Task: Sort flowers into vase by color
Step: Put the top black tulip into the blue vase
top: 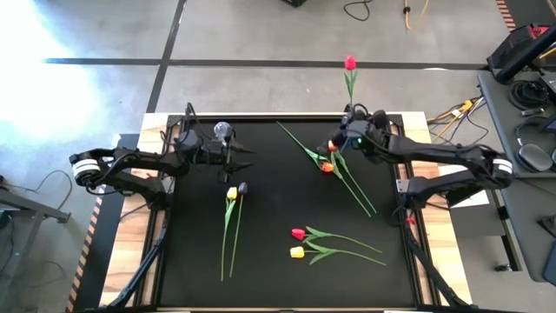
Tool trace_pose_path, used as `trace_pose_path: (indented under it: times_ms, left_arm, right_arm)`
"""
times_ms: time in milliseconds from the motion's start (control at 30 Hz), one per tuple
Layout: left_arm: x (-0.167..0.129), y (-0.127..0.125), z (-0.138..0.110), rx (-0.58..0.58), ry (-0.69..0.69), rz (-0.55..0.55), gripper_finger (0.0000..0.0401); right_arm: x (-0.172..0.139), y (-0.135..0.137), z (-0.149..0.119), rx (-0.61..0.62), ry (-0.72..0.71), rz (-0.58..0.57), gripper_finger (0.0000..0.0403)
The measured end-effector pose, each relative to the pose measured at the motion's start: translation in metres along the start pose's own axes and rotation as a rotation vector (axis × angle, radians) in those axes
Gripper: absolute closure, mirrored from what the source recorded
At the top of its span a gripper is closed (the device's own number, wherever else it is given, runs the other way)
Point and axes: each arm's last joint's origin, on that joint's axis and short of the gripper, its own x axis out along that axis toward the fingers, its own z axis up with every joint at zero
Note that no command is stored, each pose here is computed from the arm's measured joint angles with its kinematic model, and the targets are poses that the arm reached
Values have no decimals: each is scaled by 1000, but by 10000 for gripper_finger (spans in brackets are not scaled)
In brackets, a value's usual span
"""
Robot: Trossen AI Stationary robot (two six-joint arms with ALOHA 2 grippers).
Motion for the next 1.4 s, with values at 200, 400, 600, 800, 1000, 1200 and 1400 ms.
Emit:
trace_pose_path:
  times_ms: [200, 400, 600, 800, 1000, 1200, 1400]
  left_arm:
    - [0, 0, -6, 12, 50, -6, 310]
    - [-3, -3, -13, 18, 92, -13, 393]
    - [-14, -11, -25, 4, 113, -1, 399]
    - [-17, -13, -26, 15, 94, 3, 400]
    - [-15, -12, -23, 25, 79, 4, 400]
    - [-14, -11, -21, 30, 73, 0, 401]
    - [-14, -11, -22, 22, 80, 0, 401]
  right_arm:
    - [-44, 11, -5, -76, 21, 196, 269]
    - [-71, 21, -22, -152, 100, 367, 314]
    - [-77, 37, -40, -161, 188, 384, 321]
    - [-67, 51, -71, -143, 473, 388, 277]
    - [-48, 53, -92, -171, 661, 320, 230]
    - [-22, 52, -90, -135, 717, 372, 229]
    - [-4, 56, -100, -152, 793, 391, 247]
